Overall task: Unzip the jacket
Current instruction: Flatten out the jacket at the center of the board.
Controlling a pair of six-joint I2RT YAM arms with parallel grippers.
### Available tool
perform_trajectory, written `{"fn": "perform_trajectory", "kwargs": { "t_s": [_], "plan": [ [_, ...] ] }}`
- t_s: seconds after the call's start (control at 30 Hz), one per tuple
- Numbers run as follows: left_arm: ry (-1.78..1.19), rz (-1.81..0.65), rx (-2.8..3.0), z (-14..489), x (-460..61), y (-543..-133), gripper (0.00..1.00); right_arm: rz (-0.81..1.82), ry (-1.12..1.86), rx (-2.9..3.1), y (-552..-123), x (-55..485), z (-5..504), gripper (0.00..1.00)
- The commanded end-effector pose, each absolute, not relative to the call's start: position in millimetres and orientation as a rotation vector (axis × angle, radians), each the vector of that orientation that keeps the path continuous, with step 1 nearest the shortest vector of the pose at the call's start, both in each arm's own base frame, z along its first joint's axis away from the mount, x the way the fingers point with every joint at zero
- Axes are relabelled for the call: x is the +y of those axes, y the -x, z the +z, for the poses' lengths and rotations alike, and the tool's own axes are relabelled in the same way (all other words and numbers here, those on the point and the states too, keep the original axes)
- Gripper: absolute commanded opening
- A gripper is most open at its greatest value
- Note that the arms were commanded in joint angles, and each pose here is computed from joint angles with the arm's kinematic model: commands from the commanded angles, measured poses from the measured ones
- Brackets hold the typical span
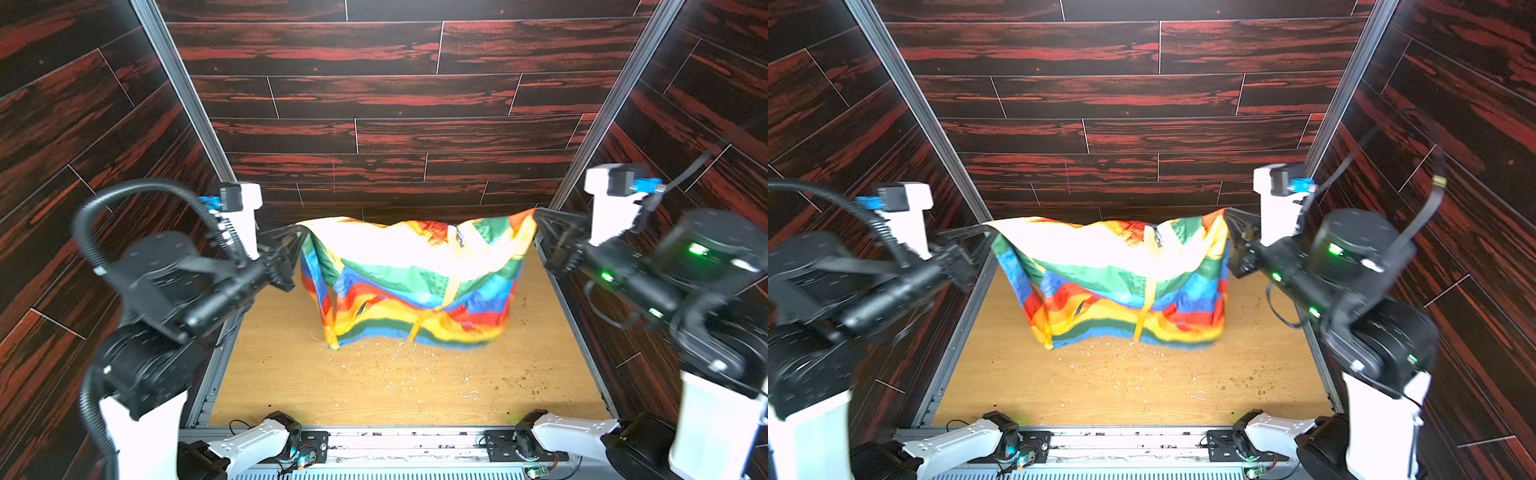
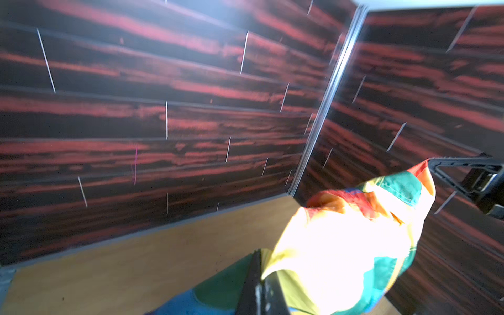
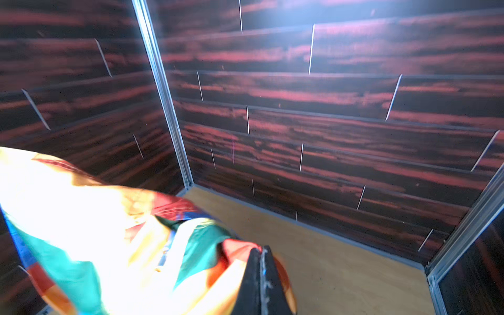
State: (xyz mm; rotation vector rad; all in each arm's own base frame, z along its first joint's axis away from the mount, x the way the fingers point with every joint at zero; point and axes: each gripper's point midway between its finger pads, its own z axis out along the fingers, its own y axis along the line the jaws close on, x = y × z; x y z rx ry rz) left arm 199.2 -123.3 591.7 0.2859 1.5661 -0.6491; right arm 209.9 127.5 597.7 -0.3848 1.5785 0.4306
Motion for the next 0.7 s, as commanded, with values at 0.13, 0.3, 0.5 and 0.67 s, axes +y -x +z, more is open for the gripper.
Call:
{"fn": "perform_trajectory", "kwargs": {
  "t_s": [0.13,0.3,0.5,0.67],
  "plan": [
    [-0.238,-0.428,1.676,564.4,-119.2,-256.8,0.00,0.127,0.266,1.673,-277.3,119.6,575.3,0.00],
    [-0.178,-0.255,1.834,479.1,-125.6,-346.4,0.00,0.022,0.187,1.906,-374.4,127.6,480.9,0.00],
    [-0.058,-0.042,2.265,242.5,-112.4,-450.2,0.17,0.074,0.132,2.292,-471.0,135.2,255.0,0.02],
    [0.096,0.163,2.442,147.4,-87.2,-459.8,0.46,0.113,0.056,2.457,-483.4,142.5,161.2,0.54]
  ]
}}
